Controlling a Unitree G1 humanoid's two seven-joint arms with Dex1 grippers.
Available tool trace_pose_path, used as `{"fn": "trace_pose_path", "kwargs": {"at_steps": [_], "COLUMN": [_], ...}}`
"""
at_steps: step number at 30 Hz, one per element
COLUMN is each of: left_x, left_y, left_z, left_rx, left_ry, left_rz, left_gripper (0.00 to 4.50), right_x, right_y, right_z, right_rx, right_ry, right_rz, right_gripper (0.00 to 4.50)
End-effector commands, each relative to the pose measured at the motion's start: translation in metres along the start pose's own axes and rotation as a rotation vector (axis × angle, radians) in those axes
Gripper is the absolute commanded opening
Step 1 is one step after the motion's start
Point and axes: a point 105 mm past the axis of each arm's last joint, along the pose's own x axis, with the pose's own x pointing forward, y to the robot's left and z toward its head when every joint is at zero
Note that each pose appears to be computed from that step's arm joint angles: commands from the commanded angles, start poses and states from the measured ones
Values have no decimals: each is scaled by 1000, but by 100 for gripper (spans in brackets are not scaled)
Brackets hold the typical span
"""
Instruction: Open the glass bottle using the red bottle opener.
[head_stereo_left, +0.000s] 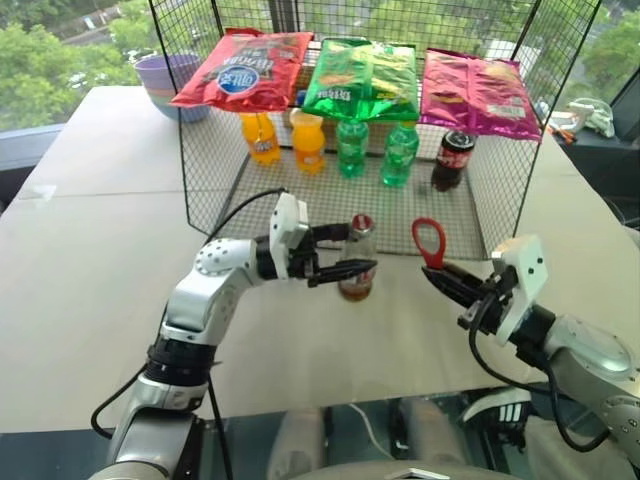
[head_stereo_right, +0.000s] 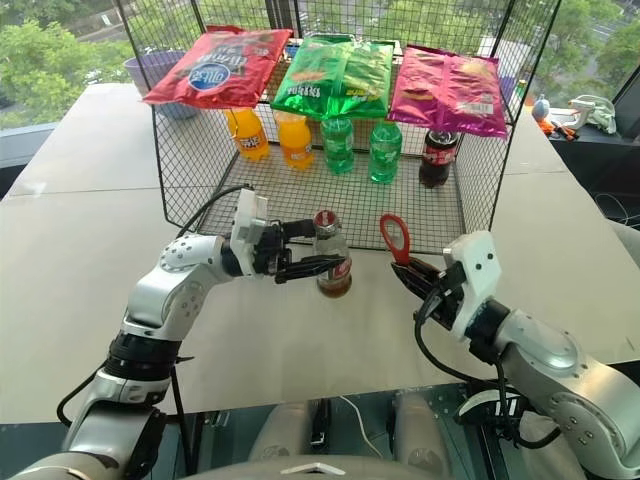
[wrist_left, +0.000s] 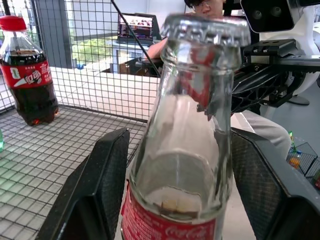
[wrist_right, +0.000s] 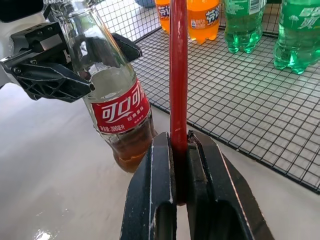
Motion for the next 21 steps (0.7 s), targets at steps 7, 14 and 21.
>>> {"fn": "trace_pose_path", "kwargs": {"at_steps": [7, 14, 21], "left_x": [6, 7, 7], "left_y": [-1, -2, -1], "left_z": [5, 7, 7], "left_rx": [25, 11, 14], "left_ry": [-1, 0, 6], "left_rz": [-39, -54, -56], "left_gripper": [313, 260, 218], "right_x": [7, 18, 28], "right_y": [13, 18, 14], "right_z": [29, 33, 36], "right_rx": [-206, -415, -603], "right_ry": [-80, -58, -61], "right_rz": [53, 84, 64], "right_gripper": [0, 0, 0]}}
